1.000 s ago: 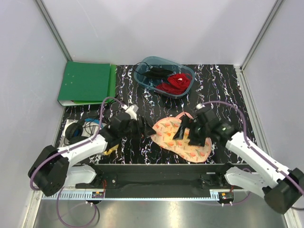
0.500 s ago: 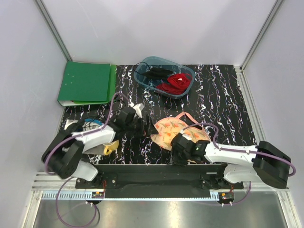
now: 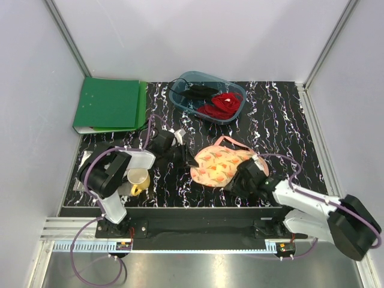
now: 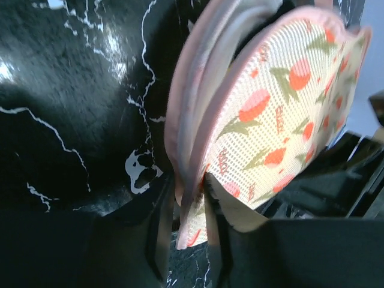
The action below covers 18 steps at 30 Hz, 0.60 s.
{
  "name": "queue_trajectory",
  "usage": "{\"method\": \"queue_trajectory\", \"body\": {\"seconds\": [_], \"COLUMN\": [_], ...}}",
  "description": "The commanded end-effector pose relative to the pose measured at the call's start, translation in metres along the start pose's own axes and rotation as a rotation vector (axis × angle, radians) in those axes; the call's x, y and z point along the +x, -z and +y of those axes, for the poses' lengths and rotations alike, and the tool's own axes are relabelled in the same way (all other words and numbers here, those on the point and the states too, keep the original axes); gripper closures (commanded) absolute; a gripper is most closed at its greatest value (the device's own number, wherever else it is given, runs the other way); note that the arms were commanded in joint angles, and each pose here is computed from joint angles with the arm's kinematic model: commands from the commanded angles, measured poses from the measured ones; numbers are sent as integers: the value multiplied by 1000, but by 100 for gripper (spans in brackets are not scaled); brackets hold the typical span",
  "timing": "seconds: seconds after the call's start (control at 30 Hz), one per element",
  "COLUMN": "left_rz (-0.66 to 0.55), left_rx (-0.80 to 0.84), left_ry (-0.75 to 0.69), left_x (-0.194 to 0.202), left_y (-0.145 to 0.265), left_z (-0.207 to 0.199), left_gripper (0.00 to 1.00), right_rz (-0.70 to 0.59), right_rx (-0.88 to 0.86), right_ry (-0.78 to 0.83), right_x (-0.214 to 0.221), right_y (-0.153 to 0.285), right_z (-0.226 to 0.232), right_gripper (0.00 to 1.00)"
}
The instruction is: Place the bra in the laundry bag and zip it closed
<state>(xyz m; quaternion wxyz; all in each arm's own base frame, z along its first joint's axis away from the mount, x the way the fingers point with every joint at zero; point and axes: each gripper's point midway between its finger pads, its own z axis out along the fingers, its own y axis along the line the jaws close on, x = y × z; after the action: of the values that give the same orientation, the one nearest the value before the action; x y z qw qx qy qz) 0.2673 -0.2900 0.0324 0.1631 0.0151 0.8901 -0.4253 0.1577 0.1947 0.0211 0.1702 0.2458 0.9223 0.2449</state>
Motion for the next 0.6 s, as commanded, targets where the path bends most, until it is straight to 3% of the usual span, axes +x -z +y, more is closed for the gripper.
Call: {"method": "queue_trajectory", "body": {"seconds": [0.0, 0.1, 0.17, 0.2, 0.3, 0.4, 0.57], "left_rz": [-29, -29, -11, -26, -93, -112, -134], "left_rx": [-1, -22, -35, -29, -74, -121, -86], "left_ry": [-44, -53, -53, -70, -126, -167, -148], "left_x": [3, 9, 17, 15, 16, 27, 46], "left_y": [13, 20, 24, 30, 51, 64, 65], "left_z": [-2, 1, 6, 1, 0, 4, -10], "left_gripper": [74, 74, 66, 44, 18, 5, 1], "right_rz": [-59, -59, -37, -42, 33, 78, 120], "right_rx": [11, 6, 24, 17, -36, -116, -245], "right_ry": [188, 296, 335, 340, 304, 261, 211], "right_x": [-41, -56, -57, -59, -41, -21, 2], "right_y": [-6, -8, -10, -8, 2, 14, 31], "right_z": [20, 41, 44, 50, 52, 46, 47], "right_gripper": [53, 46, 41, 40, 36, 33, 25]}}
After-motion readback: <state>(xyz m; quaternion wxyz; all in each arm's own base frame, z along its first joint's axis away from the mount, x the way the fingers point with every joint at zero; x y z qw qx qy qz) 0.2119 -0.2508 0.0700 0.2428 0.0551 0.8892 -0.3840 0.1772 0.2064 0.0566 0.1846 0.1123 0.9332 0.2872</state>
